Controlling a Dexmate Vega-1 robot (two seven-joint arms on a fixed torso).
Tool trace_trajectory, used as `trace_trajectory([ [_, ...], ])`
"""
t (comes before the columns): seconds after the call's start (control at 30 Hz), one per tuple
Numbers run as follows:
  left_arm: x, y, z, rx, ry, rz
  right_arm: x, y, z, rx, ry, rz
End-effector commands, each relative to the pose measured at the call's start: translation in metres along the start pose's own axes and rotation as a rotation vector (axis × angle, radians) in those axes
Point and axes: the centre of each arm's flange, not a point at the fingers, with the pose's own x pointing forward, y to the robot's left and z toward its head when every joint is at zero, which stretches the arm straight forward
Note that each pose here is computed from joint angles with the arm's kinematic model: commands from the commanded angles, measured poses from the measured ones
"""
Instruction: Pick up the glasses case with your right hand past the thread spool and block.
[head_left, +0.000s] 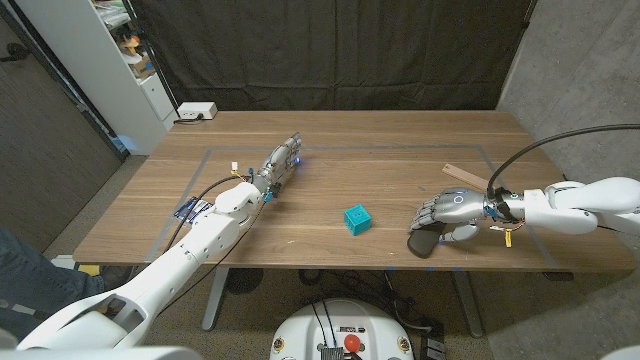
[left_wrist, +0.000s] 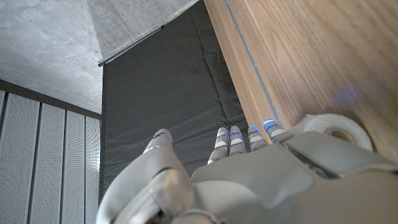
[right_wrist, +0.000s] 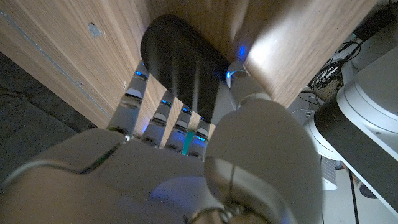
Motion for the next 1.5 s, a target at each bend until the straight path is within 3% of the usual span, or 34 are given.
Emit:
trace_trajectory([
  [0.03, -0.001, 0.000, 0.007, 0.005, -0.019, 0.001, 0.000, -0.001, 0.000, -0.025, 0.007, -0.037],
  [0.57, 0.011, -0.007, 0.032, 0.027, -0.076, -0.037, -0.007, -0.011, -0.003, -0.023, 0.048, -0.049],
  [1.5, 0.016, -0.007, 0.035, 0.021, -0.094, -0.053, -0.019, -0.037, 0.001, -0.015, 0.083, -0.052],
])
